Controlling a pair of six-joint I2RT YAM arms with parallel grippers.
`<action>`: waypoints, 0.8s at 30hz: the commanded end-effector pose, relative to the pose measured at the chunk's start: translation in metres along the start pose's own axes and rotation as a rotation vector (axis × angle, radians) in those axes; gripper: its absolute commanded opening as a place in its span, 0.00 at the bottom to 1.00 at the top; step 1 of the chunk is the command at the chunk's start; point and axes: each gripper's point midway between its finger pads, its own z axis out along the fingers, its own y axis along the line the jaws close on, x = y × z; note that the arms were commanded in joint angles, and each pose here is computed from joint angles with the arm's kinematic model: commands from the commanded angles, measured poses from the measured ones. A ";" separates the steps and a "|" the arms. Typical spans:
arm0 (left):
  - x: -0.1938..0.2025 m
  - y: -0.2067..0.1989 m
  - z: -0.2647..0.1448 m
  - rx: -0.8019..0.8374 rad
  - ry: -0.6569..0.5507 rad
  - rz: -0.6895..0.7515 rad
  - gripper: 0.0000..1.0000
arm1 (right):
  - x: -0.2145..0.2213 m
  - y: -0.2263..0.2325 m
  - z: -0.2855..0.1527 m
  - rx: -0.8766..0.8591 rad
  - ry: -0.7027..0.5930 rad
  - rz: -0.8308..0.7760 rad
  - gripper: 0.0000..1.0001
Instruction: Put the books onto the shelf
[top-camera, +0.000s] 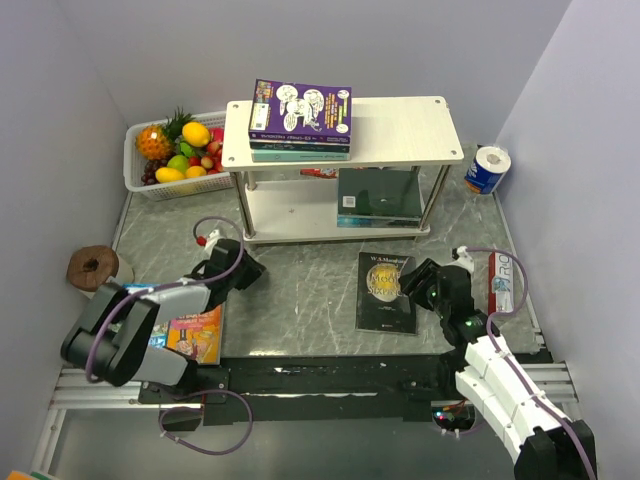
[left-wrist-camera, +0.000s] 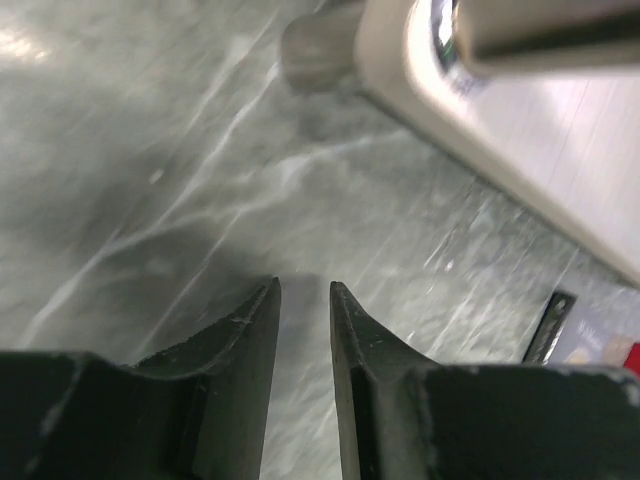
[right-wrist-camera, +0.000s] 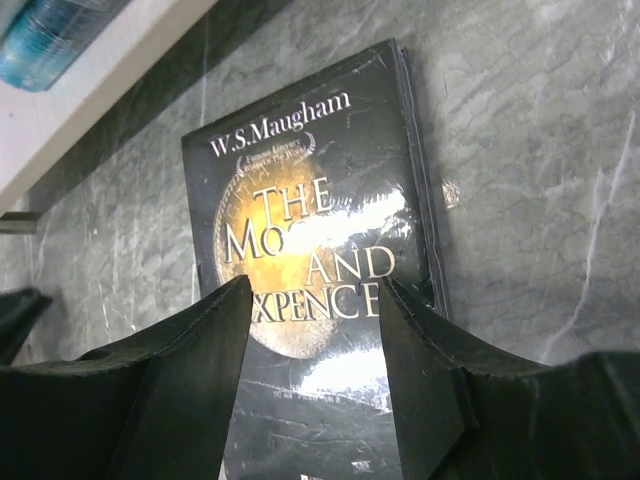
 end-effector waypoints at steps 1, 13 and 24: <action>-0.015 -0.023 0.014 0.030 -0.020 -0.057 0.34 | -0.009 0.011 -0.003 -0.017 -0.007 0.011 0.61; -0.058 -0.055 0.055 0.045 -0.055 -0.112 0.34 | 0.001 -0.004 0.000 0.082 0.057 0.046 0.70; -0.086 -0.063 0.065 0.096 -0.061 -0.148 0.35 | 0.005 -0.018 -0.002 0.146 0.066 0.054 0.72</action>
